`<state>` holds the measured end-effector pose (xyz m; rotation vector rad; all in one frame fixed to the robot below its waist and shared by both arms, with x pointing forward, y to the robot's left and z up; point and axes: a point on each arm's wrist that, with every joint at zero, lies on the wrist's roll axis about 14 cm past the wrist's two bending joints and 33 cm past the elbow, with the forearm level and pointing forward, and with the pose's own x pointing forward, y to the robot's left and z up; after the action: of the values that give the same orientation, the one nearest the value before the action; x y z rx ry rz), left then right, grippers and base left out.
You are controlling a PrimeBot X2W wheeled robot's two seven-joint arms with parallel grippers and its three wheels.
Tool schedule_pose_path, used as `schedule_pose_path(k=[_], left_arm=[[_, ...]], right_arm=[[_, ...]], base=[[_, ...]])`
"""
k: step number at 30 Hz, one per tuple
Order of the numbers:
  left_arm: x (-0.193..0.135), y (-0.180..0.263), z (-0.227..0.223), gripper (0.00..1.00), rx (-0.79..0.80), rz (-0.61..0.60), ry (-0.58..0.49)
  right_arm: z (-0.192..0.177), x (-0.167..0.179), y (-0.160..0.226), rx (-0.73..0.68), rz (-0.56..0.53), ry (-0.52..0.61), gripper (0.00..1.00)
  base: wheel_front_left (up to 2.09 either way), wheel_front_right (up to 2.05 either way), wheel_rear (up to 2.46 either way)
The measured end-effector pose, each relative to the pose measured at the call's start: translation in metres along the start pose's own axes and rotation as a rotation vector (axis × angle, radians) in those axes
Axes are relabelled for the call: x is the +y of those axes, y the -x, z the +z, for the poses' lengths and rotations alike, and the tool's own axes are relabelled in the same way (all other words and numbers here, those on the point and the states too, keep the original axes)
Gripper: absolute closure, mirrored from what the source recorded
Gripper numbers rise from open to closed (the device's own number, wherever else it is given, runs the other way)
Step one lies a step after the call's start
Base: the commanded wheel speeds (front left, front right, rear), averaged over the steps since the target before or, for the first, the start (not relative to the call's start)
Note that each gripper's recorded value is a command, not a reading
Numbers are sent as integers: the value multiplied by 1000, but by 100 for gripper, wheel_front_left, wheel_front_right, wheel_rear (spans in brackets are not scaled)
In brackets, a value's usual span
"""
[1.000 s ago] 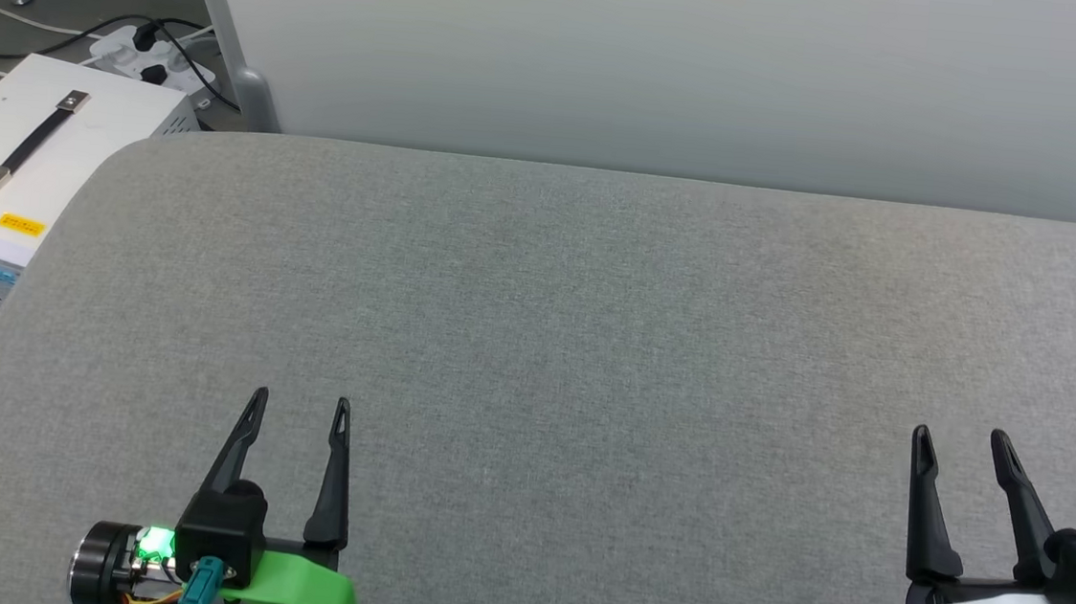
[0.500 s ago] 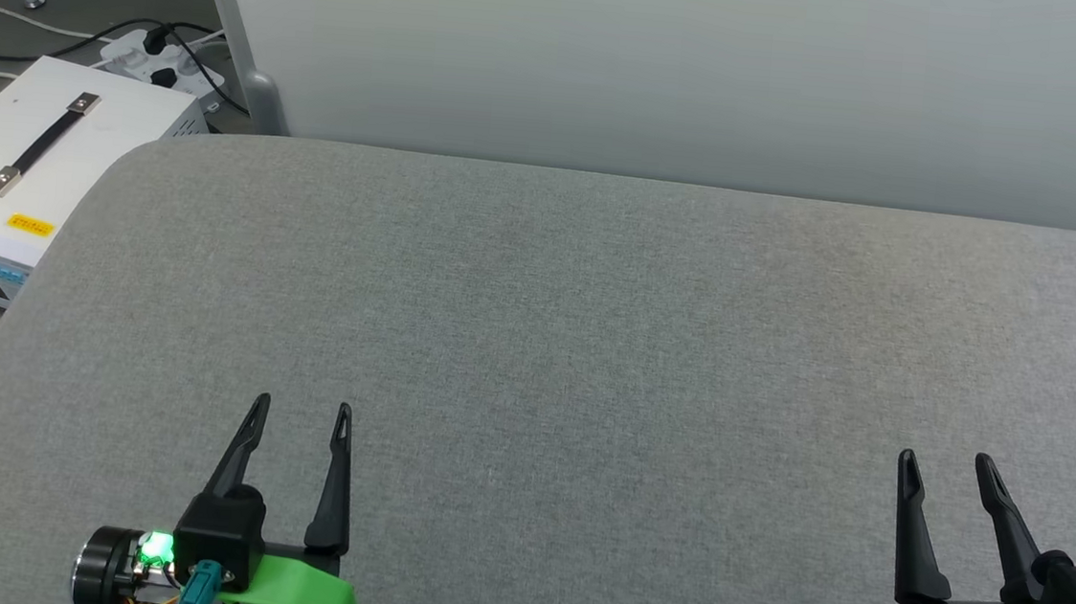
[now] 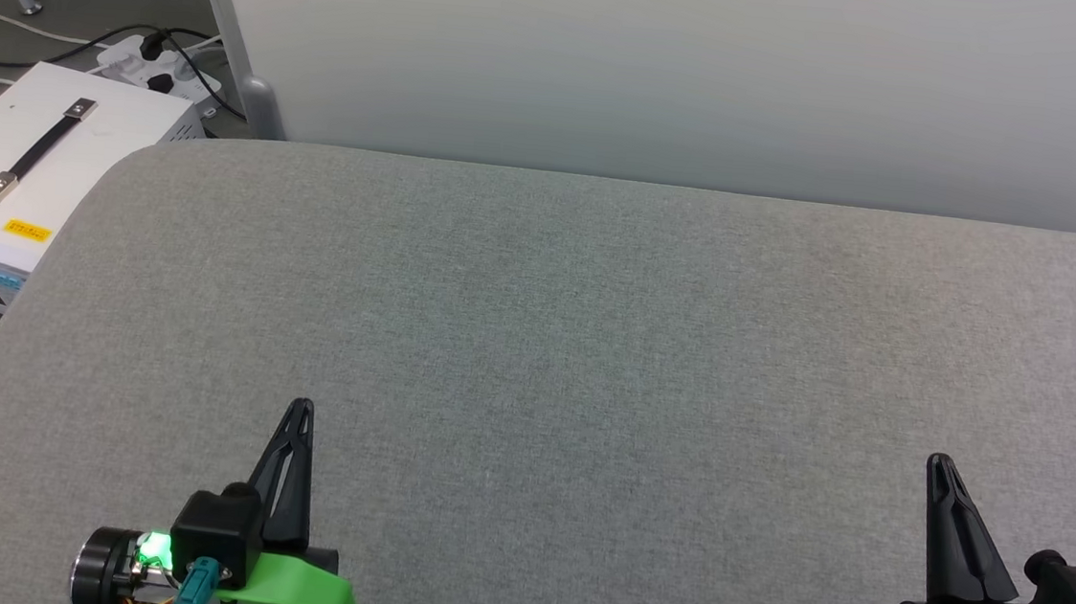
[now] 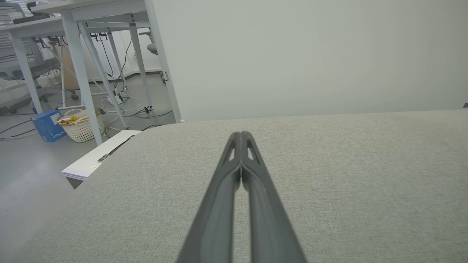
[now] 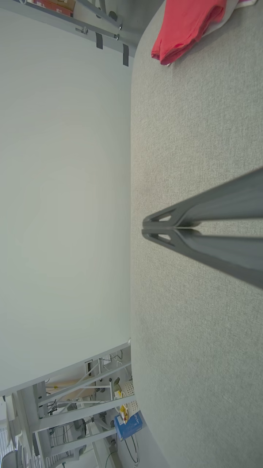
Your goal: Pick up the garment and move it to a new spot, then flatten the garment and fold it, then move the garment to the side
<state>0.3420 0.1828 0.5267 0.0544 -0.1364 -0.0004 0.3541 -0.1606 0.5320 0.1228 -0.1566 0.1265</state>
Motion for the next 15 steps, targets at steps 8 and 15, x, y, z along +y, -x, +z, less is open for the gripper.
schedule_pose_path(k=[8, 15], left_arm=[[0, -1, -2, 100, 13, -1, 1], [0, -2, -3, 100, 25, 0, 2]], right_arm=[[-2, 0, 0, 16, 0, 6, 100], [-4, 0, 1, 31, 0, 13, 100]], base=[[0, 0, 0], [0, 0, 0]])
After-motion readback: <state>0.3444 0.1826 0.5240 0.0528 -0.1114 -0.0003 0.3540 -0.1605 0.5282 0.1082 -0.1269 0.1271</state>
